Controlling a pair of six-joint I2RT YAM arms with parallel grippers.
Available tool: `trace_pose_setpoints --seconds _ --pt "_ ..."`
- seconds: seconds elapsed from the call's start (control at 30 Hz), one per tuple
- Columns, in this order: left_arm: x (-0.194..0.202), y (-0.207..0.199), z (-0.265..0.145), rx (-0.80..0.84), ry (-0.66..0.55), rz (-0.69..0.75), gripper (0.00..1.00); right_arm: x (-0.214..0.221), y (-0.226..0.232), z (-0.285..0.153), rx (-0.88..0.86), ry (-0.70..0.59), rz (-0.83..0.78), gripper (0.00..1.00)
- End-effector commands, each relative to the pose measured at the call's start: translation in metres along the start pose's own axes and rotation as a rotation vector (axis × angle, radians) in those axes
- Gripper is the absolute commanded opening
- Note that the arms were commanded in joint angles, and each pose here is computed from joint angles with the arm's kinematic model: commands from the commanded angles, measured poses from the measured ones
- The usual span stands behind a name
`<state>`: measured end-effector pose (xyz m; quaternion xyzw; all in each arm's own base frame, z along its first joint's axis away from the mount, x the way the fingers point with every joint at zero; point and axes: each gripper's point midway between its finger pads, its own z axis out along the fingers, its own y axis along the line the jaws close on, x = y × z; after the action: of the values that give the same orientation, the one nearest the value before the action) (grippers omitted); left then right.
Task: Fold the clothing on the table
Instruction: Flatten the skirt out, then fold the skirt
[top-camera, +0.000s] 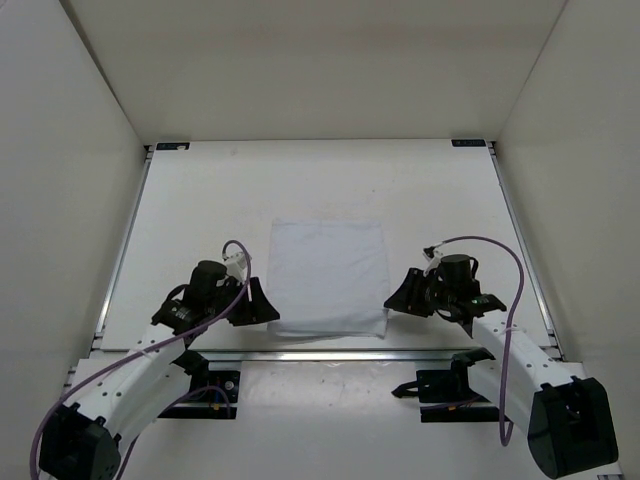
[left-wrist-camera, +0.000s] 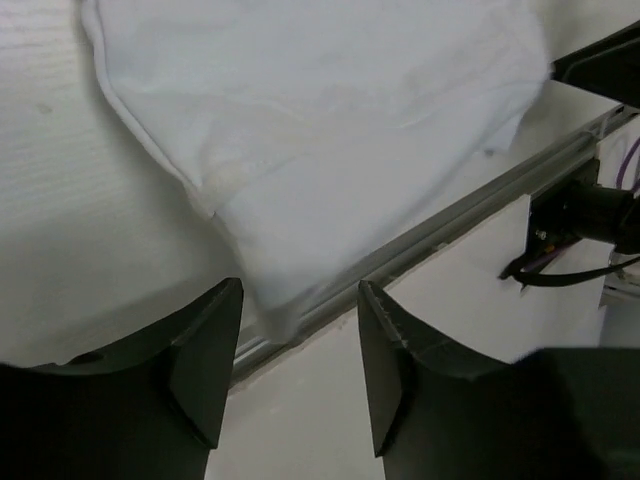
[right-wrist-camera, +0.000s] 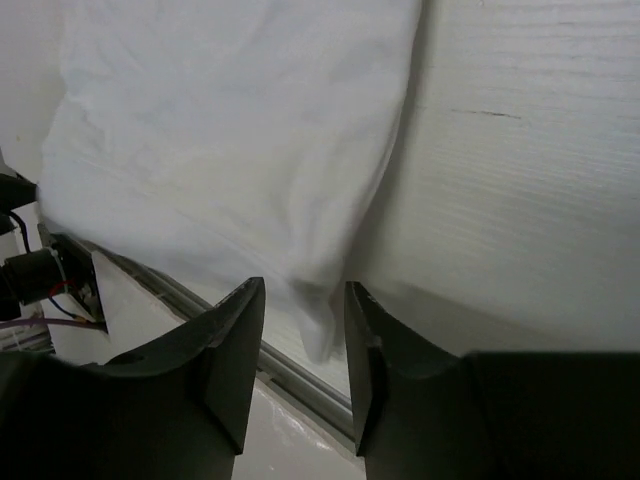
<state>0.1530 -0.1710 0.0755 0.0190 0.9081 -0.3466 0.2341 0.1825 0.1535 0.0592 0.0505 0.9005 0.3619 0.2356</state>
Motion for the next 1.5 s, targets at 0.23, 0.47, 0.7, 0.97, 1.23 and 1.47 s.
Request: trace_pose_setpoints --seconds 0.23,0.47,0.7,0.97,1.23,1.47 --pt "0.011 0.005 -0.014 -0.042 0.002 -0.049 0.81 0.025 0.007 -0.003 -0.012 0.058 -0.033 0.46" --pt "0.023 0.025 -0.012 -0.149 0.028 -0.126 0.67 0.064 -0.004 -0.001 0.029 0.158 -0.031 0.45" --pt "0.031 0.033 -0.007 -0.192 0.032 -0.152 0.59 0.084 -0.016 0.001 0.052 0.188 -0.001 0.39" --pt "0.050 0.039 0.006 -0.191 0.086 -0.171 0.55 0.085 -0.017 0.006 0.035 0.189 0.011 0.13" --pt "0.047 0.033 0.017 -0.146 0.064 -0.176 0.60 0.078 -0.011 0.009 0.025 0.187 -0.002 0.00" --pt "0.052 0.040 0.022 -0.159 0.081 -0.187 0.33 0.064 -0.002 0.009 0.006 0.154 -0.004 0.00"
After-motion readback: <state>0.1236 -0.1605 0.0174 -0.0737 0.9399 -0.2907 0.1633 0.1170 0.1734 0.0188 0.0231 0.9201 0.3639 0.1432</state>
